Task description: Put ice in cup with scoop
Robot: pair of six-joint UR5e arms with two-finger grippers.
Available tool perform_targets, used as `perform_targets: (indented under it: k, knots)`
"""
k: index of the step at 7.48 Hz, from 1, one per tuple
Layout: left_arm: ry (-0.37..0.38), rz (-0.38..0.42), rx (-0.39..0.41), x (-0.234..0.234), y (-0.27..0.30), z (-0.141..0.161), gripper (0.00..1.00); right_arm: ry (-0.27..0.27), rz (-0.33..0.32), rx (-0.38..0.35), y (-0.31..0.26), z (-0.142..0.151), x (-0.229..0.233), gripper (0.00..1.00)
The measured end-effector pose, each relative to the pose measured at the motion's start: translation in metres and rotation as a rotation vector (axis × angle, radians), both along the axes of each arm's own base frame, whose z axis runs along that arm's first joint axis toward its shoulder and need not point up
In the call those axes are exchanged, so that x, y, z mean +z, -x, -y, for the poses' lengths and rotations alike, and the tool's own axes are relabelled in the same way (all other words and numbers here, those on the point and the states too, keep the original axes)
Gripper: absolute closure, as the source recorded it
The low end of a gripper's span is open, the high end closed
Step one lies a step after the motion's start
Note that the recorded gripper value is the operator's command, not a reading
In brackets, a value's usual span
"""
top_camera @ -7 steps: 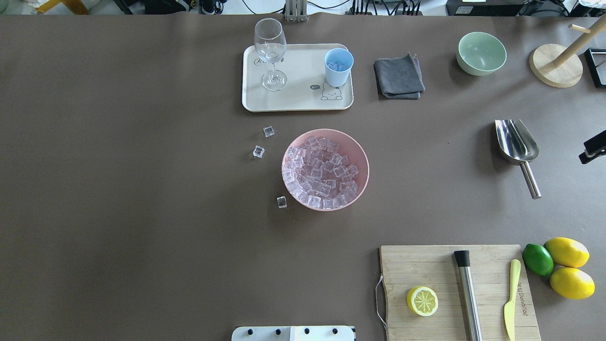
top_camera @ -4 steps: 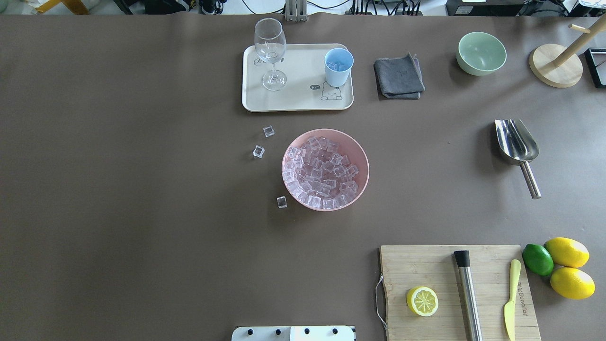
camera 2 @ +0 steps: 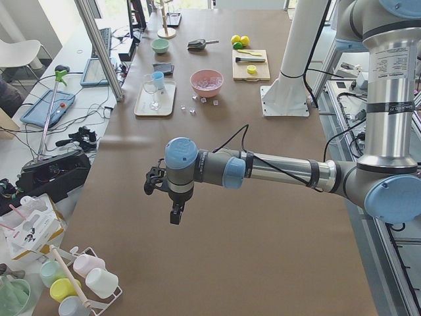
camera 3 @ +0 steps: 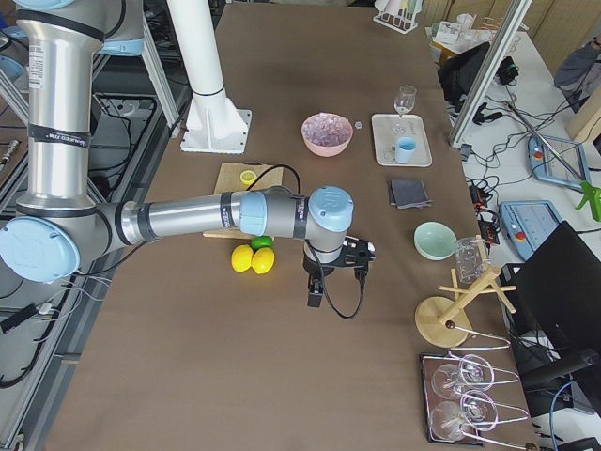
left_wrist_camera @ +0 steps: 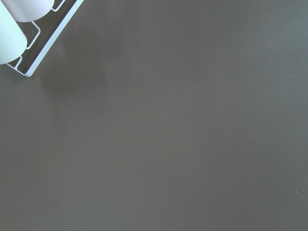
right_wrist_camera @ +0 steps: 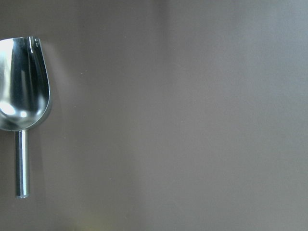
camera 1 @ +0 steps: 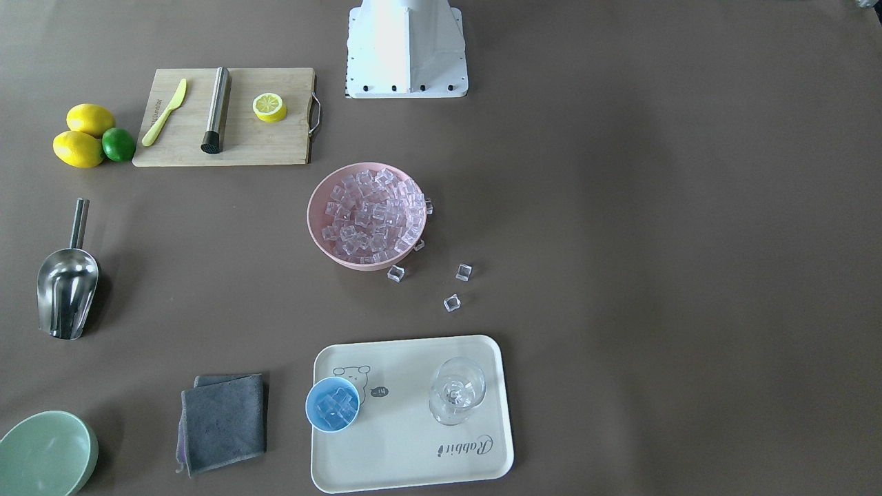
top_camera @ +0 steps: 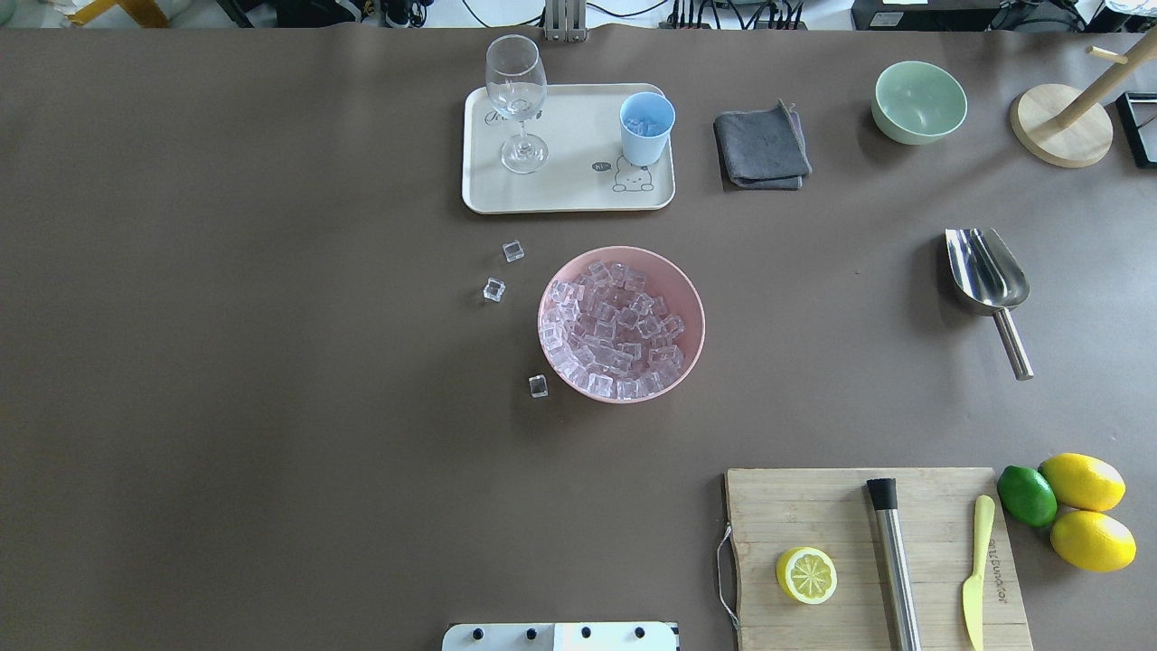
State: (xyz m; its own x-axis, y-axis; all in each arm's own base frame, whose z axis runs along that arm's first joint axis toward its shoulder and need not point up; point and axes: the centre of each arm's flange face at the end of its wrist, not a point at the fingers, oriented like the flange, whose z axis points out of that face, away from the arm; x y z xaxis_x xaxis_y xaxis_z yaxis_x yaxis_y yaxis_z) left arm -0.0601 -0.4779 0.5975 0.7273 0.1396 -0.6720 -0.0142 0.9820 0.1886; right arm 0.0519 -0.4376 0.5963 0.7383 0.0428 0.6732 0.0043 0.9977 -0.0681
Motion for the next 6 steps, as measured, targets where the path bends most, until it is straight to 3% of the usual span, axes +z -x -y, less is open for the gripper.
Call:
perform_targets:
  k: [2, 6]
  knots:
    - [0.0, 0.0, 0.0, -0.0002, -0.0001, 0.0001, 0.01, -0.015, -0.037, -0.003, -0.0032, -0.0012, -0.0034, 0.0]
    - [-0.001, -0.001, 0.001, -0.0006, -0.0004, 0.0004, 0.01, -0.038, -0.046, -0.013, -0.0041, -0.0022, -0.0104, 0.0]
